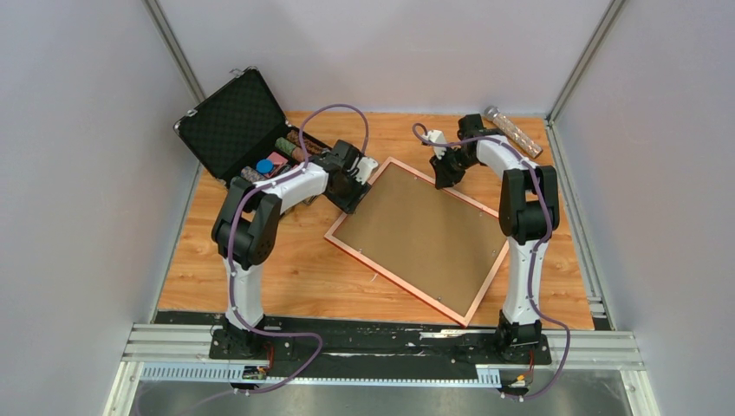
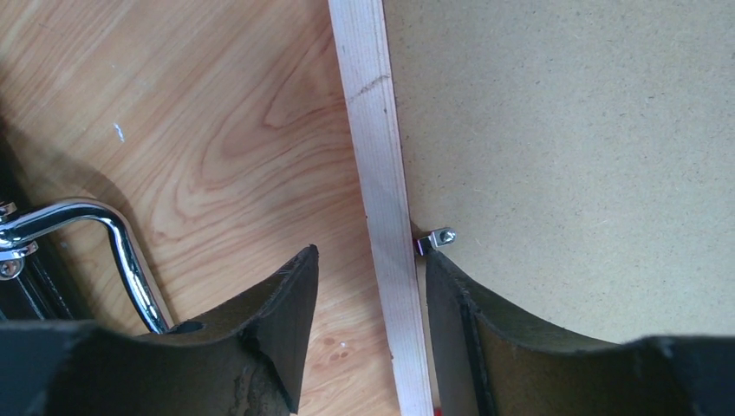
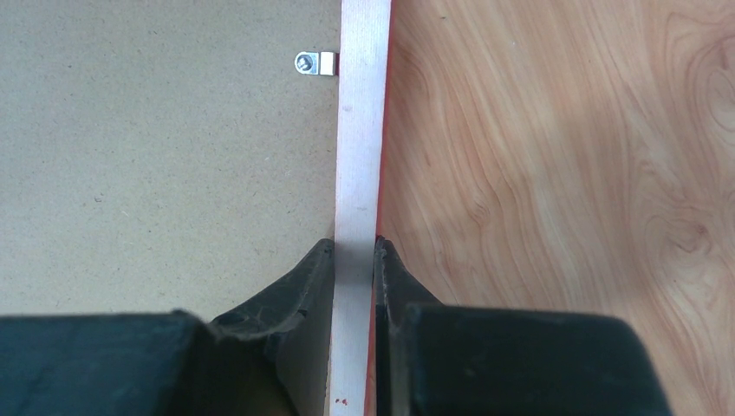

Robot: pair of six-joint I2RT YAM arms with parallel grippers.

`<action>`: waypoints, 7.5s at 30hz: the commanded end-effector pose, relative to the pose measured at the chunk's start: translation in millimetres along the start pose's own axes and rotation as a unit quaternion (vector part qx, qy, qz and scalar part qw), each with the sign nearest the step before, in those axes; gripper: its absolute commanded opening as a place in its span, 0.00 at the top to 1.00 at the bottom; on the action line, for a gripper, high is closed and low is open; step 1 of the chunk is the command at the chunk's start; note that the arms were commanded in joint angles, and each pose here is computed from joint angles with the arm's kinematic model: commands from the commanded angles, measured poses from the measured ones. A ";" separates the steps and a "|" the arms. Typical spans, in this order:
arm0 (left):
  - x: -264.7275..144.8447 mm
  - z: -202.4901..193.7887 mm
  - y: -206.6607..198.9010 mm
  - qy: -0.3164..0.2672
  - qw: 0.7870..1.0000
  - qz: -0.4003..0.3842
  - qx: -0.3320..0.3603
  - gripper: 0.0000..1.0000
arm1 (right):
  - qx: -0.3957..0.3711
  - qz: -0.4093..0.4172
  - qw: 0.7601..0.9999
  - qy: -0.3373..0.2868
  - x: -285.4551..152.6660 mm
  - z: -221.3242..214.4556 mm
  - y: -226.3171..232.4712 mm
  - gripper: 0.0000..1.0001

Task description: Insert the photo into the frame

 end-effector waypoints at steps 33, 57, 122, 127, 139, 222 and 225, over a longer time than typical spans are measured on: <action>-10.8 61.2 8.1 -0.075 0.995 -0.030 -0.057 0.12 | 0.007 0.010 1.000 -0.023 5.5 12.7 5.9 0.99; 34.5 64.5 13.8 -0.077 0.988 -0.023 -0.130 0.59 | 0.040 -0.014 0.998 -0.046 -10.1 24.1 8.6 0.75; 23.9 -59.8 -9.2 -0.050 0.880 -0.093 -0.463 0.43 | 0.402 -0.157 0.900 -0.060 -96.2 -136.3 8.6 0.42; 21.9 -58.6 -5.4 -0.055 0.878 -0.096 -0.465 0.24 | 0.400 -0.156 0.901 -0.056 -91.3 -133.4 6.3 0.44; 16.2 -51.4 -1.3 -0.065 0.881 -0.096 -0.459 0.15 | 0.391 -0.169 0.904 -0.049 -89.8 -134.9 4.1 0.57; 20.5 -46.1 -1.9 -0.064 0.882 -0.114 -0.453 0.16 | 0.362 -0.151 0.919 -0.027 -85.6 -140.9 3.7 0.66; 21.1 -46.4 -2.2 -0.063 0.882 -0.115 -0.453 0.16 | 0.363 -0.152 0.919 -0.027 -85.4 -140.3 2.8 0.69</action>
Point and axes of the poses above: each gripper's point midway between its finger pads, its own x axis out along the fingers, its own y axis along the line the jaws close on, z = x × y, the point moved 2 cm from there along -x, back along the fingers, and after that the axes turned 13 degrees about x, right-handed, at the moved point
